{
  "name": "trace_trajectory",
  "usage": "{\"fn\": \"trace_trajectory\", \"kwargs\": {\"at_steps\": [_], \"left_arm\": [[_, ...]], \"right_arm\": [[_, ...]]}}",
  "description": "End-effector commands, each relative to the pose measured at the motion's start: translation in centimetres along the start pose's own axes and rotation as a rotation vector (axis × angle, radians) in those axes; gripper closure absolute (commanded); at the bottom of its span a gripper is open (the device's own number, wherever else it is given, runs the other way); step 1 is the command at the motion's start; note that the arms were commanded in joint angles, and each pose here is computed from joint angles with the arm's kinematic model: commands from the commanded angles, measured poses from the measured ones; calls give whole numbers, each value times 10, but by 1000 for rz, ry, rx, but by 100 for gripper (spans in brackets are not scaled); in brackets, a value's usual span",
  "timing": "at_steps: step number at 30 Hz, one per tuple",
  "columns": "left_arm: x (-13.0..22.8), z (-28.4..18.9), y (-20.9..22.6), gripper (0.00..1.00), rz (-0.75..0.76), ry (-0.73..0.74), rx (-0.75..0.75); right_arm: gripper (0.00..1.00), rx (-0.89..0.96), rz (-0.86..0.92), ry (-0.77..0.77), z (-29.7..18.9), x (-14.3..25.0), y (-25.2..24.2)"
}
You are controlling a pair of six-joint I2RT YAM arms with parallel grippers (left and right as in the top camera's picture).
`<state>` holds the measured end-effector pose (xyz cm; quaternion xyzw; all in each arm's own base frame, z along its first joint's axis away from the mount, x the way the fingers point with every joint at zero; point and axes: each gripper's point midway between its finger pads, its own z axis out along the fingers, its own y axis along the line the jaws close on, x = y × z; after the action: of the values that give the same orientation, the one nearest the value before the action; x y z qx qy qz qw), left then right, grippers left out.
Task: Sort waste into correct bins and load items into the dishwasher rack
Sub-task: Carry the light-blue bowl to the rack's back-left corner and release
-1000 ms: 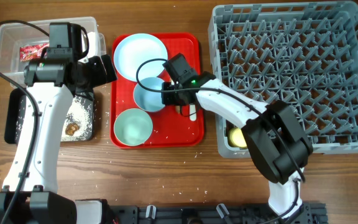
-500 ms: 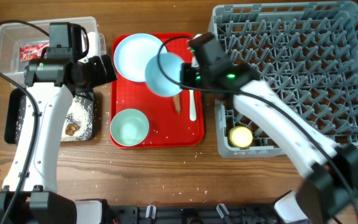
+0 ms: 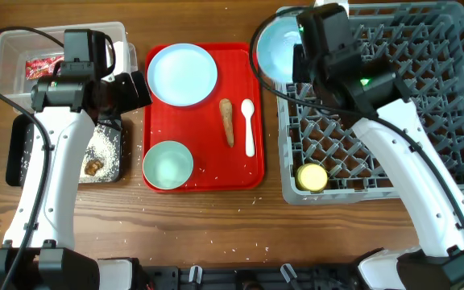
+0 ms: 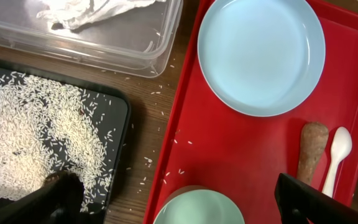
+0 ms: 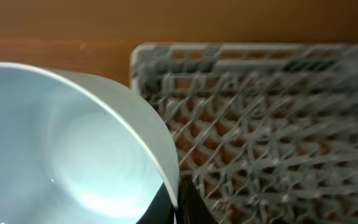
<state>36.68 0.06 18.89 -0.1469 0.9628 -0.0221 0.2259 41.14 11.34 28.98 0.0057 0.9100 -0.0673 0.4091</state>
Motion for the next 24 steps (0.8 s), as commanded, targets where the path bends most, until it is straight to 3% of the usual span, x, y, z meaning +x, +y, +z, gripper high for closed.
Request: {"fn": "trace_trajectory", "kwargs": {"at_steps": [1, 3, 8, 14, 24], "left_arm": [[-7, -8, 1, 0, 5, -30, -3], [-7, -8, 1, 0, 5, -30, -3], [-7, -8, 1, 0, 5, -30, -3], [-7, -8, 1, 0, 5, -30, -3], [-7, -8, 1, 0, 5, -30, -3]], "right_arm": [[96, 181, -28, -70, 21, -18, -17], [96, 254, -54, -92, 37, -23, -19], [96, 671, -228, -102, 105, -20, -48], [96, 726, -362, -61, 169, -13, -57], [95, 662, -456, 23, 186, 11, -47]]}}
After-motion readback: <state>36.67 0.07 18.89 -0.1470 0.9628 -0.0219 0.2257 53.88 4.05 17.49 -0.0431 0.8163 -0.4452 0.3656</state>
